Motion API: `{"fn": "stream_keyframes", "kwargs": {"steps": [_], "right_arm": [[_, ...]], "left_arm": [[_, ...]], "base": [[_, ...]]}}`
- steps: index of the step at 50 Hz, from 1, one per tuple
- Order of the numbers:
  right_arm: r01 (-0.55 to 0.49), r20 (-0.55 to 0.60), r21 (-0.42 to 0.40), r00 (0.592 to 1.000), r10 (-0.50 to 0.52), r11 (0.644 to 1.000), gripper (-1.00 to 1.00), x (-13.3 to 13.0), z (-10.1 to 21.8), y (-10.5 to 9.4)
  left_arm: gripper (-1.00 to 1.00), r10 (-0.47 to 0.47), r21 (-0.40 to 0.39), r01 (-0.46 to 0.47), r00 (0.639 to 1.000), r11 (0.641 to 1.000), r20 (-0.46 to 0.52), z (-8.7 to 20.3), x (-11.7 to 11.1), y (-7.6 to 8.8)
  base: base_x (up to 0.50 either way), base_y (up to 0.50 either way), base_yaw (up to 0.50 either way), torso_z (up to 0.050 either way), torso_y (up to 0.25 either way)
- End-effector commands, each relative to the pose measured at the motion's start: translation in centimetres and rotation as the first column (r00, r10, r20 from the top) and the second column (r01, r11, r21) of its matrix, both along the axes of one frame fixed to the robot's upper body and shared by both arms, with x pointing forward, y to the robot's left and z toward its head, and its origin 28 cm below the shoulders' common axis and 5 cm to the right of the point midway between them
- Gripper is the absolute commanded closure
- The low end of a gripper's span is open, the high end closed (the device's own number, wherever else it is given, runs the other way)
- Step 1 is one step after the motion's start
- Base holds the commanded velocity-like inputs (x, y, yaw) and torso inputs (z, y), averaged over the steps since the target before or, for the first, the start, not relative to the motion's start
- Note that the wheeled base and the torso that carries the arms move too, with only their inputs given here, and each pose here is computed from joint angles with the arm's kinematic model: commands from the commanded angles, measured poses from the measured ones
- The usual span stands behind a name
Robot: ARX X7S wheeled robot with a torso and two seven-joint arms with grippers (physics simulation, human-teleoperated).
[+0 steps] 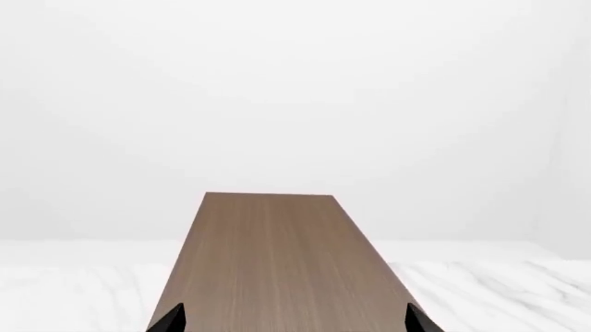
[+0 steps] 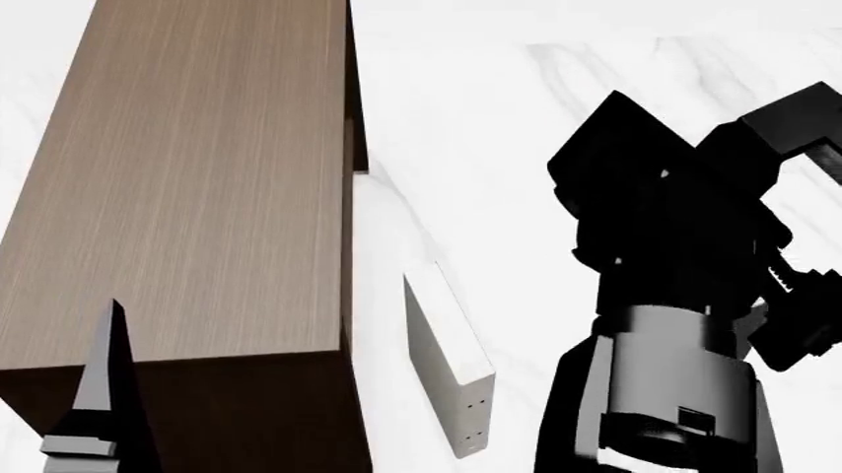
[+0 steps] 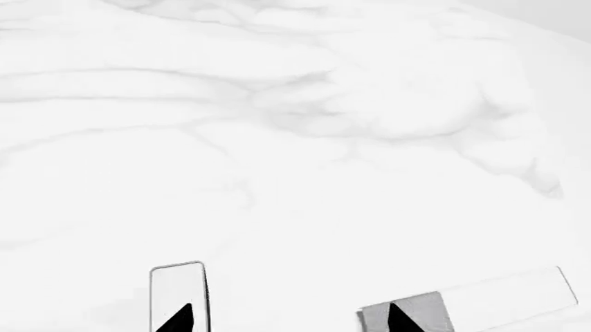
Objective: Pick up the book in the middle and place it on the cabinet shelf.
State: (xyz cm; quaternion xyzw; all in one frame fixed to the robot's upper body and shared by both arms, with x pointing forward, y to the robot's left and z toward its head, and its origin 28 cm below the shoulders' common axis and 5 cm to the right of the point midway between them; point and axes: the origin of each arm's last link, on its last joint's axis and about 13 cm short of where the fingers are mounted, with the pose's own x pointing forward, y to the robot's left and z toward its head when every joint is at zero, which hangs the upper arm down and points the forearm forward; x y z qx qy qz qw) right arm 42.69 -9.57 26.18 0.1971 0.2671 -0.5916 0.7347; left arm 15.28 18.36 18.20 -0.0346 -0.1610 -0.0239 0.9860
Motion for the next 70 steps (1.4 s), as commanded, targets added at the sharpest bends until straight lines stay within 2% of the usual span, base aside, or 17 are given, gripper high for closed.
{"fn": "stream_keyframes", "kwargs": {"steps": [1, 3, 20, 29, 32, 33, 34, 37, 45, 48, 64, 67, 70], "right_arm": [[-0.056, -0.036, 0.058, 0.998, 0.058, 0.997, -1.0, 0.4, -0.9, 0.5], [-0.082, -0.033, 0.084, 0.996, 0.085, 0.993, -1.0, 0.5, -1.1, 0.6], [-0.152, -0.014, 0.049, 0.988, 0.153, 0.987, -1.0, 0.4, -0.4, 1.2], [-0.245, 0.029, 0.0, 0.969, 0.245, 0.97, -1.0, 0.4, -0.9, 1.5], [-0.291, 0.064, -0.049, 0.954, 0.294, 0.955, -1.0, 0.5, -1.2, 1.5], [-0.304, 0.127, -0.001, 0.945, 0.302, 0.953, -1.0, 0.6, -1.4, 1.5], [-0.293, 0.112, 0.011, 0.95, 0.29, 0.956, -1.0, 0.5, -1.6, 1.4], [-0.309, 0.105, -0.018, 0.945, 0.309, 0.951, -1.0, 0.5, -2.2, 1.2], [-0.315, 0.11, 0.018, 0.944, 0.311, 0.949, -1.0, 0.4, -3.4, 1.0], [-0.297, 0.122, 0.074, 0.95, 0.287, 0.952, -1.0, 0.4, -4.2, 0.9], [-0.276, 0.117, 0.089, 0.957, 0.265, 0.957, -1.0, 0.3, -5.4, 0.1], [-0.304, 0.163, 0.111, 0.945, 0.284, 0.946, -1.0, 0.3, -5.7, 0.2], [-0.293, 0.135, 0.109, 0.951, 0.278, 0.95, -1.0, 0.2, -6.2, 0.1]], "left_arm": [[-1.0, -0.002, -0.002, 0.002, 1.0, 1.0, -0.006, -0.1, 0.1, 0.0], [-1.0, -0.001, -0.001, 0.001, 1.0, 1.0, -0.005, -0.1, 0.1, 0.0], [-1.0, 0.001, -0.007, -0.001, 1.0, 1.0, -0.006, -0.1, 0.1, 0.1], [-1.0, 0.0, -0.012, 0.0, 1.0, 1.0, -0.002, 0.0, 0.1, 0.1], [-1.0, -0.002, -0.014, 0.002, 1.0, 1.0, 0.0, 0.0, 0.0, 0.1], [-1.0, -0.002, -0.014, 0.002, 1.0, 1.0, -0.002, 0.0, 0.1, 0.0], [-1.0, -0.002, -0.013, 0.002, 1.0, 1.0, -0.001, 0.0, 0.1, 0.0], [-1.0, -0.003, -0.014, 0.003, 1.0, 1.0, 0.0, 0.0, 0.0, 0.0], [-1.0, 0.0, -0.014, 0.0, 1.0, 1.0, -0.001, 0.0, 0.1, 0.1], [-1.0, -0.001, -0.016, 0.001, 1.0, 1.0, -0.002, -0.1, 0.2, 0.0], [-1.0, -0.001, -0.014, 0.001, 1.0, 1.0, -0.003, -0.1, 0.2, 0.0], [-1.0, 0.0, -0.016, 0.0, 1.0, 1.0, -0.004, -0.1, 0.1, 0.0], [-1.0, 0.001, -0.015, -0.001, 1.0, 1.0, -0.004, -0.1, 0.1, 0.1]], "base": [[0.0, 0.0, 0.0, 0.0, 0.0], [0.0, 0.0, 0.0, 0.0, 0.0], [0.0, 0.0, 0.0, 0.0, 0.0], [0.0, 0.0, 0.0, 0.0, 0.0], [0.0, 0.0, 0.0, 0.0, 0.0], [0.0, 0.0, 0.0, 0.0, 0.0], [0.0, 0.0, 0.0, 0.0, 0.0], [0.0, 0.0, 0.0, 0.0, 0.0], [0.0, 0.0, 0.0, 0.0, 0.0], [0.0, 0.0, 0.0, 0.0, 0.0], [0.0, 0.0, 0.0, 0.0, 0.0], [0.0, 0.0, 0.0, 0.0, 0.0], [0.0, 0.0, 0.0, 0.0, 0.0]]}}
